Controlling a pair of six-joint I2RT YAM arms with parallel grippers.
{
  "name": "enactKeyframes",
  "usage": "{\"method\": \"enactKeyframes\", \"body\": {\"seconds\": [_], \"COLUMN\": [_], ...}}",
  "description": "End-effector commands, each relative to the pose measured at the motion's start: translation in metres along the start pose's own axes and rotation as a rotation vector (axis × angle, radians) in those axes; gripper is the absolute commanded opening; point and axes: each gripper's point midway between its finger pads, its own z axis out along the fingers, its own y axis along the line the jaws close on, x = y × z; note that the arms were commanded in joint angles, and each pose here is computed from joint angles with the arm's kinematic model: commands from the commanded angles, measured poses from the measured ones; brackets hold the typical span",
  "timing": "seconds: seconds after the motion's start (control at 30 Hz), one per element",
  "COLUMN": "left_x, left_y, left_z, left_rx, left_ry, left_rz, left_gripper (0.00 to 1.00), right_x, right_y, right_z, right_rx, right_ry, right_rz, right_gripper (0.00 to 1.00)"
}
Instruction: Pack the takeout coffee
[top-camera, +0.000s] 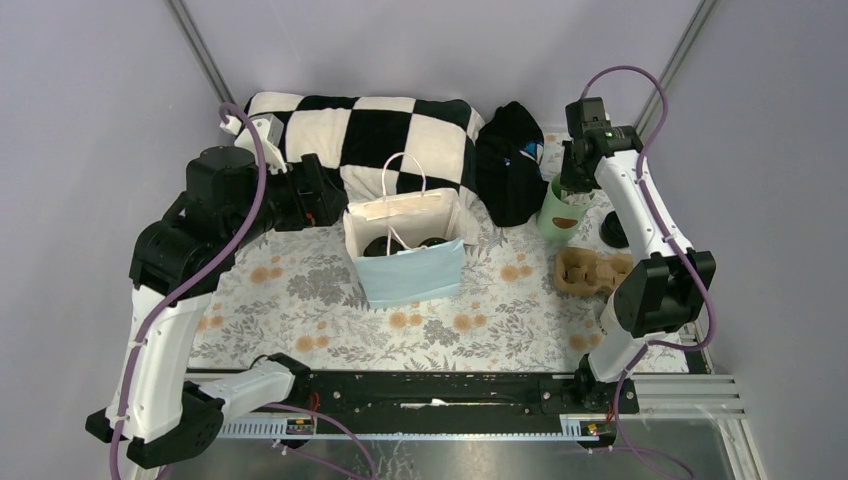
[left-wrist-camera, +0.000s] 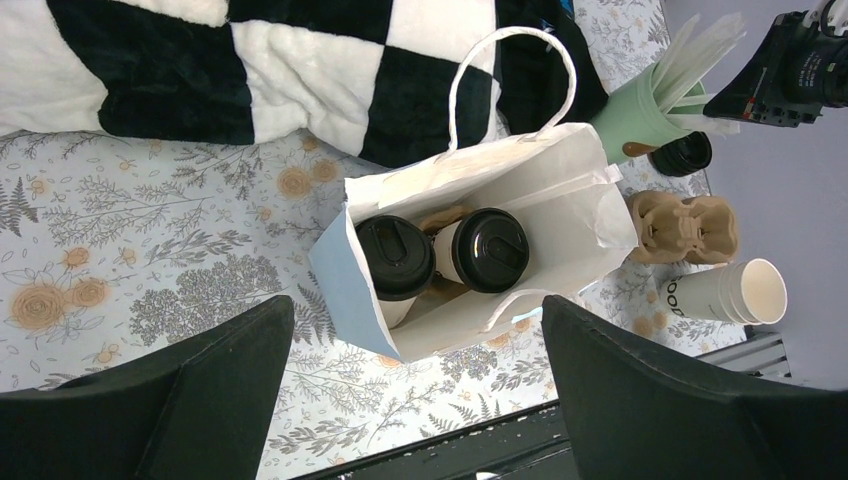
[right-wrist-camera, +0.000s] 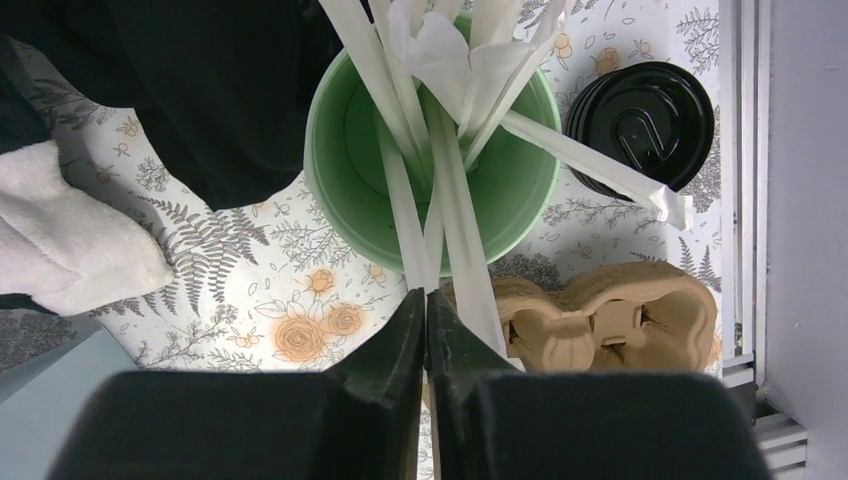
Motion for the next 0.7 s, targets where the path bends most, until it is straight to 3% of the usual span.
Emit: {"method": "enactKeyframes", "body": {"seconds": [0.0, 0.47, 0.67], "left_x": [-0.015, -0.016, -0.016], "left_y": [-0.003, -0.007, -0.007], "left_z": [-0.005, -0.004, -0.004], "left_rx": [0.008, 0.029, 0.028], "left_ry": [-0.057, -0.051, -0.055], "left_rz": [0.011, 0.018, 0.013], "left_gripper": [0.98, 0.98, 0.98], "right_x": [-0.009, -0.067, -0.074], "right_y": [-0.005, -0.02, -0.009], "right_z": [-0.003, -0.074, -0.137], "right_rx": [0.016, 0.017, -0.147], "right_ry": [-0.036, -0.239, -0.308], "right_rz": [0.006, 0.053, 0.056], "right_gripper": [0.0, 0.0, 0.0]}}
